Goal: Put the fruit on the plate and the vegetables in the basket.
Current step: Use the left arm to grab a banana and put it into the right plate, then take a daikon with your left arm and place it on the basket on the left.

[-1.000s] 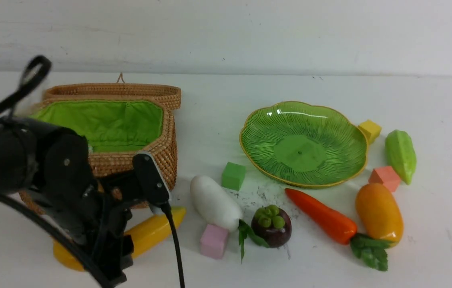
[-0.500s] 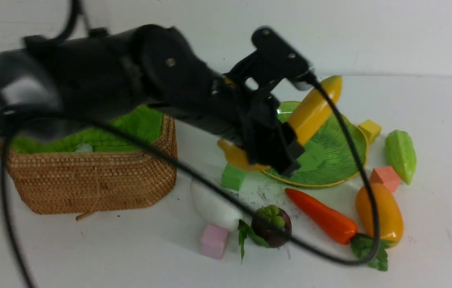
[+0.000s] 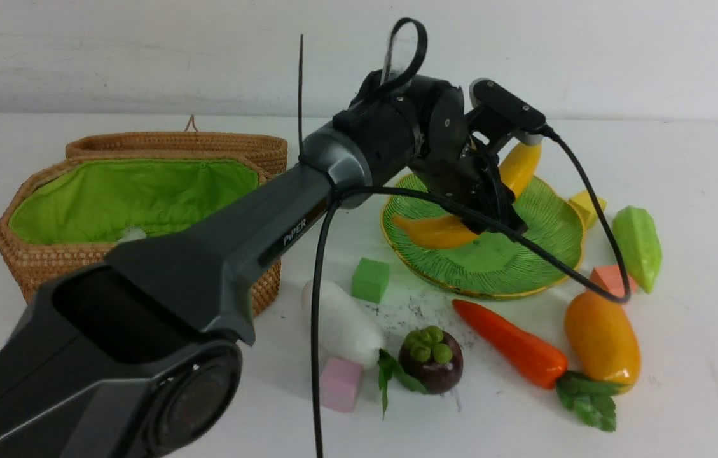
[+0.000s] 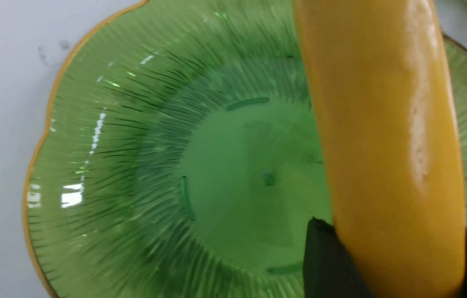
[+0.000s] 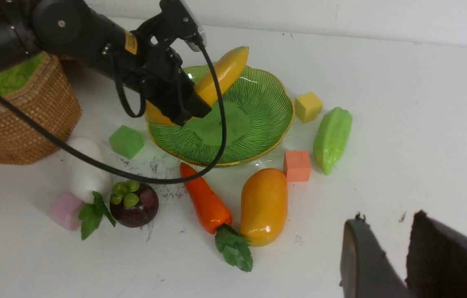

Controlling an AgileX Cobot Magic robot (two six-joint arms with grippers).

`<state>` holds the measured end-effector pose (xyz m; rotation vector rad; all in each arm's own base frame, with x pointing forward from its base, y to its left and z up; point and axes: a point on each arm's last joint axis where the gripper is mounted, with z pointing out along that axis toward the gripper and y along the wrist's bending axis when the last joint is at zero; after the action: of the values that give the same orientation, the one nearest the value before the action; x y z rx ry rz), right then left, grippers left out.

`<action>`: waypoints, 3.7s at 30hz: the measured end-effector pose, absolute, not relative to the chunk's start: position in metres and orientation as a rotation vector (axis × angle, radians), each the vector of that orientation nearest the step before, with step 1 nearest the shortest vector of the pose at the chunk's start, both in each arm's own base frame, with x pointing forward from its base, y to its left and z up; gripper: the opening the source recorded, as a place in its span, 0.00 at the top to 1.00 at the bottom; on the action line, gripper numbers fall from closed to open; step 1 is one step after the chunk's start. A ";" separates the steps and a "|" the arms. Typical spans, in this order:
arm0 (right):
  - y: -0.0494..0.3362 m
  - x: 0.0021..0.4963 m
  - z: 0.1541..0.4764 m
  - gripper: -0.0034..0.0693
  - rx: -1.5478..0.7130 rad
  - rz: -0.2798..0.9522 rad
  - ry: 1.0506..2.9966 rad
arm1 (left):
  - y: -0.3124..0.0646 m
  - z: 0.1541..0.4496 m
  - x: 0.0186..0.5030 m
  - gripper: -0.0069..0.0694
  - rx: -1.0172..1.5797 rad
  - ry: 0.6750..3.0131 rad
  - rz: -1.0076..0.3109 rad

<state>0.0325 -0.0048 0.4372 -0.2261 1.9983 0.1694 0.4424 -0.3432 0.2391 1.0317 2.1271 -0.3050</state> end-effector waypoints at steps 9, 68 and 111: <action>0.003 0.029 0.436 0.70 -0.302 0.249 2.012 | -0.349 0.221 0.450 0.31 0.984 2.104 -0.321; 0.008 0.023 0.429 0.66 -0.440 0.264 2.076 | -0.268 0.186 0.363 0.12 0.153 2.647 -0.066; 0.017 0.028 0.448 0.65 -0.483 0.337 1.830 | -0.152 0.377 0.313 0.21 1.171 2.317 0.285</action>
<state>0.0284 0.0171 0.4480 -0.4834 1.8298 0.3373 0.3127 -0.1517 0.3771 1.1710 2.3172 0.2846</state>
